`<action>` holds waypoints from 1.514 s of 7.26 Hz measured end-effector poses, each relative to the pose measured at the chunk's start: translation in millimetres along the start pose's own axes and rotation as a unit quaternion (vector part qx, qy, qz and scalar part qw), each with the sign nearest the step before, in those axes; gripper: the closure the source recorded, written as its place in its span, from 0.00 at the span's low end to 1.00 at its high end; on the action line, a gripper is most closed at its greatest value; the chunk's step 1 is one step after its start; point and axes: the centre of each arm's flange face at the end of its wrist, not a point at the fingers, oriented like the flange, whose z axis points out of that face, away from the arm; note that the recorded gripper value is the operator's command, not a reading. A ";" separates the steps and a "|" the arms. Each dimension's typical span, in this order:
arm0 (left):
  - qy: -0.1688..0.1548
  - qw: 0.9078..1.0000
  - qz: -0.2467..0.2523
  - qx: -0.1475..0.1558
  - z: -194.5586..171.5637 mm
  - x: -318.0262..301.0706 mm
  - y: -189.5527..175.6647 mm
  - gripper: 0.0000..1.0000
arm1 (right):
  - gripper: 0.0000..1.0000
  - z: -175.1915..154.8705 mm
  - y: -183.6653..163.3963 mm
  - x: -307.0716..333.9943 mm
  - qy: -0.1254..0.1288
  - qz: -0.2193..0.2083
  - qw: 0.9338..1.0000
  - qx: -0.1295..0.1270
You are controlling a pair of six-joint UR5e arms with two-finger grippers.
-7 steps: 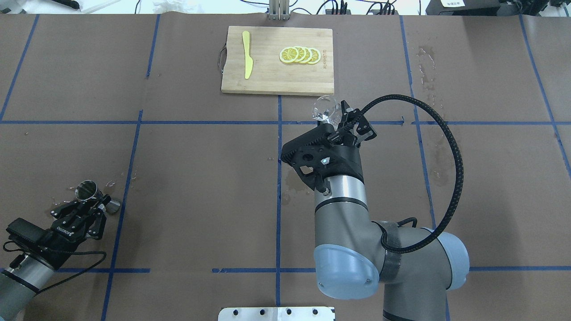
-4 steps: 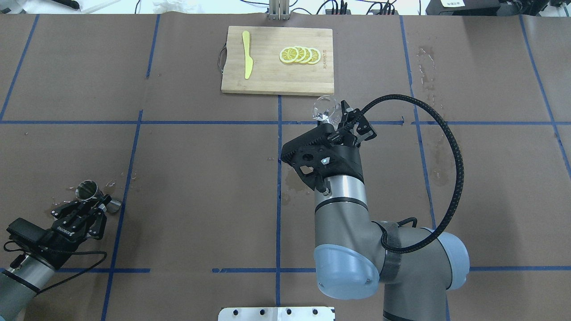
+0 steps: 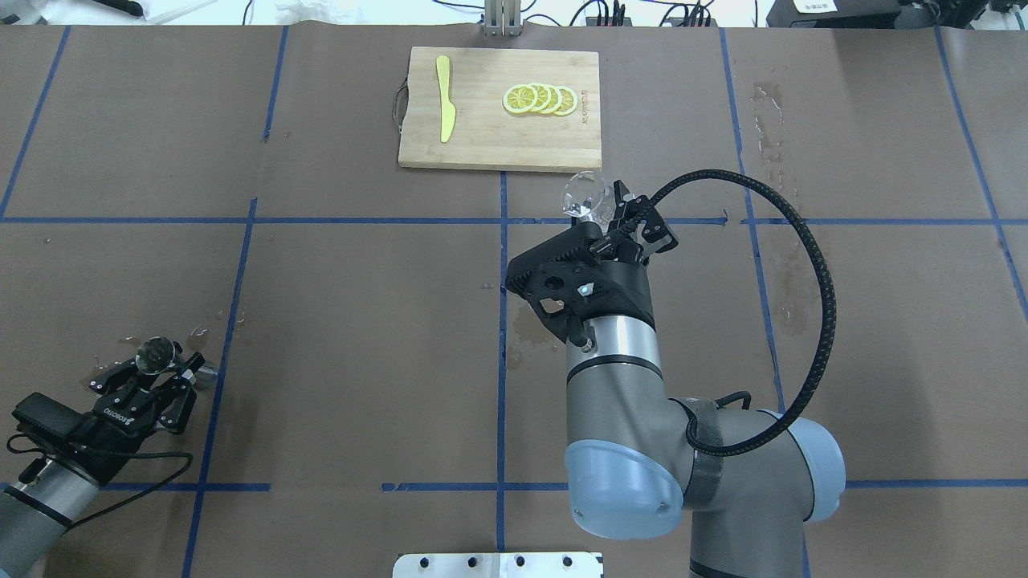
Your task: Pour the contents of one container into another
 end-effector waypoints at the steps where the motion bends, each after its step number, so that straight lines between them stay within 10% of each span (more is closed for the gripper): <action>1: 0.000 1.000 0.000 0.000 0.1 0.4 0.1 0.45 | 1.00 -0.1 -0.2 0.0 0.000 0.000 1.000 0.000; 4: -0.001 1.000 -0.001 0.002 0.0 -0.3 -0.6 0.01 | 1.00 -0.1 -0.1 0.0 0.000 0.000 1.000 0.000; 11: -0.025 0.997 -0.039 0.062 -4.9 2.5 -34.4 0.00 | 1.00 0.2 -0.7 0.4 0.000 0.001 1.000 0.000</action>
